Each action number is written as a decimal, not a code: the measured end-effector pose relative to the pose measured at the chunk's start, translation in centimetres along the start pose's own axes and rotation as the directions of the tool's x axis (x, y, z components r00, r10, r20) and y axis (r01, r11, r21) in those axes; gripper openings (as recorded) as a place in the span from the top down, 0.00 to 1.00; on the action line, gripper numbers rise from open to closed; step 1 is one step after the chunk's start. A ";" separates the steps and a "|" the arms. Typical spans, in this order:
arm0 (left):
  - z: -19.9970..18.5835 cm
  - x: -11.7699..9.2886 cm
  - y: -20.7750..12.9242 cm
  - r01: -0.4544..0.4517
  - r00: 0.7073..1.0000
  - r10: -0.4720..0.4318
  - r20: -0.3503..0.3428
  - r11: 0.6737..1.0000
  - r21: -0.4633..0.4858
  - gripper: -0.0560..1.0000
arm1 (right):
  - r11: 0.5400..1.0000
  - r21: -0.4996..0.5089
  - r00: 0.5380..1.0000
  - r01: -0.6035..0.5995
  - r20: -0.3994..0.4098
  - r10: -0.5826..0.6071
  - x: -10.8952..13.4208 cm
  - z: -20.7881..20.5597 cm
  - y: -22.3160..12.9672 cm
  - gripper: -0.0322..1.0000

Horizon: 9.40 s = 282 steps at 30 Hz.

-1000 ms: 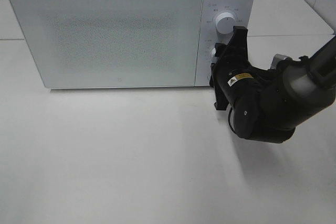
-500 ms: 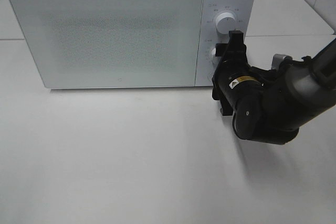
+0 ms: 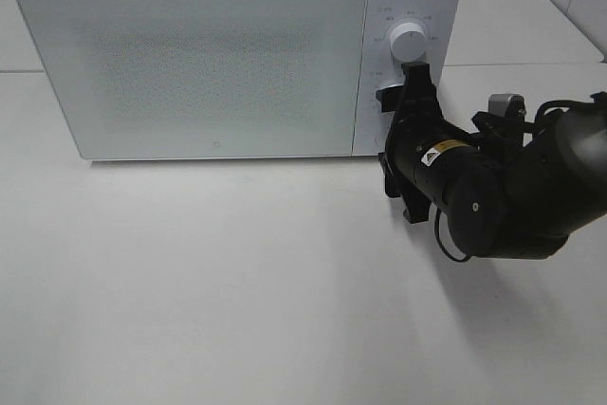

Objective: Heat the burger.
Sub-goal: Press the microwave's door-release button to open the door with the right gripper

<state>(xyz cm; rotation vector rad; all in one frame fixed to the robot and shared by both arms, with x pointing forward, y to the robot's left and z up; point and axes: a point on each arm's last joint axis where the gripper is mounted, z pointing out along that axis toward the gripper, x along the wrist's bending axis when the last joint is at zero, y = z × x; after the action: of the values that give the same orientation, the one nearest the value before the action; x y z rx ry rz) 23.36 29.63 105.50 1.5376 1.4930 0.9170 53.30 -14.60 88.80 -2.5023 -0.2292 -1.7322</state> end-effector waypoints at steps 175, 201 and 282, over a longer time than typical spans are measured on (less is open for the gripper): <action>0.0 0.0 0.0 0.000 1.000 0.000 0.000 1.000 0.000 0.01 | 0.136 0.146 0.134 0.980 0.024 -0.991 9.0 -16.0 10.4 0.26; 0.0 0.0 0.0 0.000 1.000 0.000 0.000 1.000 0.000 0.01 | 0.060 -0.112 0.076 0.992 0.142 -0.987 2.3 -11.6 10.8 0.27; 0.0 0.0 0.0 0.000 1.000 0.000 0.000 1.000 0.000 0.01 | 0.991 -0.107 0.996 -0.085 -0.014 0.083 -2.1 -8.3 1.0 0.96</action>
<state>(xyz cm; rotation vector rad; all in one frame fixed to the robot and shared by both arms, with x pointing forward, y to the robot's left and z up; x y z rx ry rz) 23.36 29.63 105.50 1.5376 1.4930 0.9170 45.11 -17.04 89.78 -2.5360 -0.0299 -1.7683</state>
